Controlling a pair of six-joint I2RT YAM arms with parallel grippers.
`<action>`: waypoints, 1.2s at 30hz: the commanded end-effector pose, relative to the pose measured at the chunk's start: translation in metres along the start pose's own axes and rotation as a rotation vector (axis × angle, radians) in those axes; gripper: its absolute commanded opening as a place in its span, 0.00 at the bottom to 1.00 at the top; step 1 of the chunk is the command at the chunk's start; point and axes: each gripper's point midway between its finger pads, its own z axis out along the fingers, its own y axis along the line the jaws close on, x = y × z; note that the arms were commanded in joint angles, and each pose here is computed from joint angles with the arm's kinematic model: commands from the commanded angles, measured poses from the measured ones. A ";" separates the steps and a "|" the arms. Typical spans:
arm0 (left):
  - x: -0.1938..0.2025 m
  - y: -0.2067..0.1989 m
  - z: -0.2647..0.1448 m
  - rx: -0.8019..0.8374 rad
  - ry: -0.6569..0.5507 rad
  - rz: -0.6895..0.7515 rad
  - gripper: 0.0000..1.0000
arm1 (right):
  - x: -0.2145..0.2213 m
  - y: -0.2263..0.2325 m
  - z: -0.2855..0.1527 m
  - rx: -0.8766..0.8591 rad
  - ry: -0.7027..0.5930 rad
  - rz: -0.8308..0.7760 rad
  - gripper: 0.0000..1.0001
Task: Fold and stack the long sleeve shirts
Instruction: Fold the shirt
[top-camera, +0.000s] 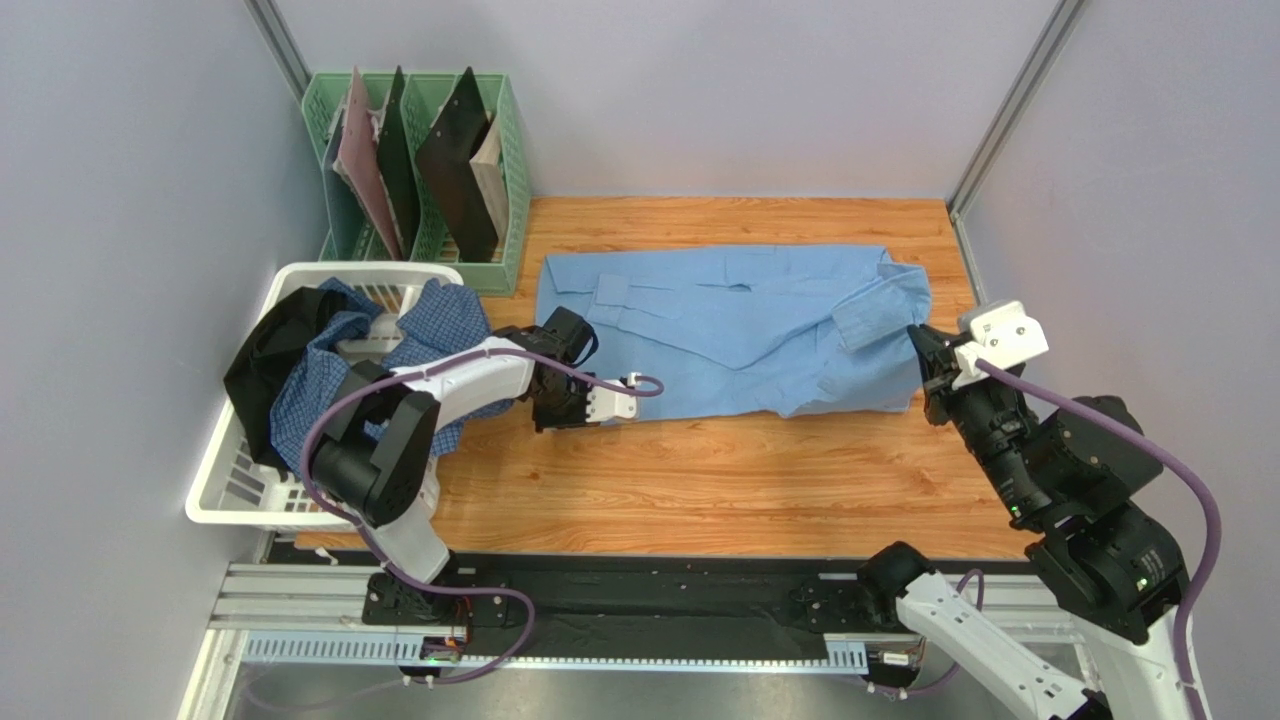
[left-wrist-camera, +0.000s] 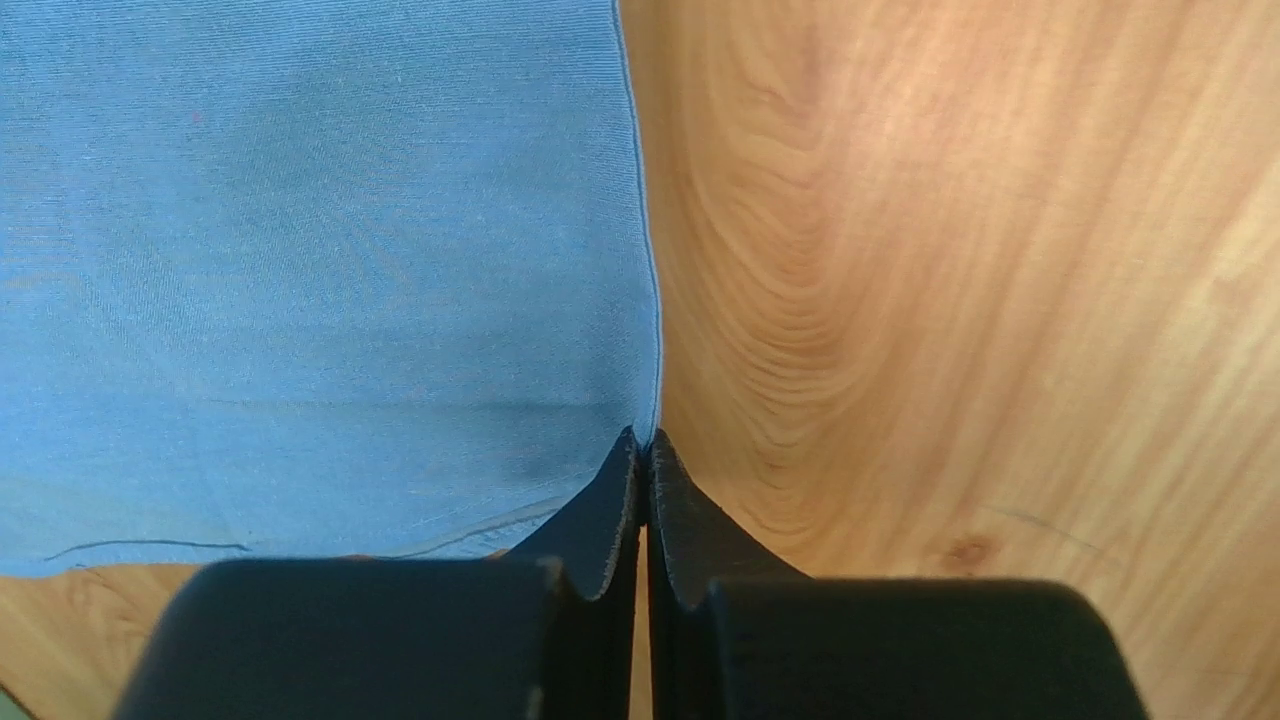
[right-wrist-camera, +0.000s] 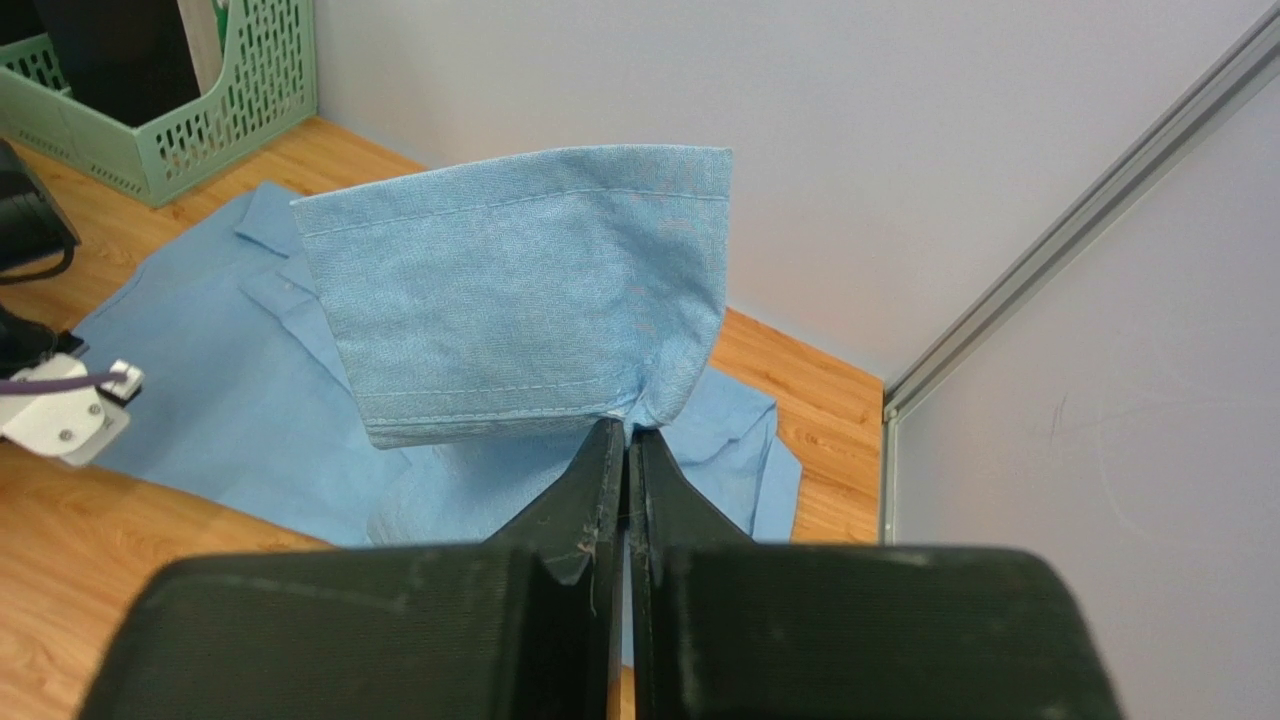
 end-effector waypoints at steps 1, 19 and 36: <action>-0.005 -0.024 -0.017 0.063 -0.048 0.059 0.00 | 0.001 0.011 -0.027 -0.101 0.009 0.024 0.00; -0.019 0.027 -0.078 0.015 -0.157 -0.117 0.00 | -0.067 0.000 0.055 -0.078 -0.115 -0.242 0.00; -0.007 0.102 -0.066 -0.044 -0.129 -0.240 0.00 | -0.091 -0.018 0.223 -0.186 -0.272 -0.363 0.00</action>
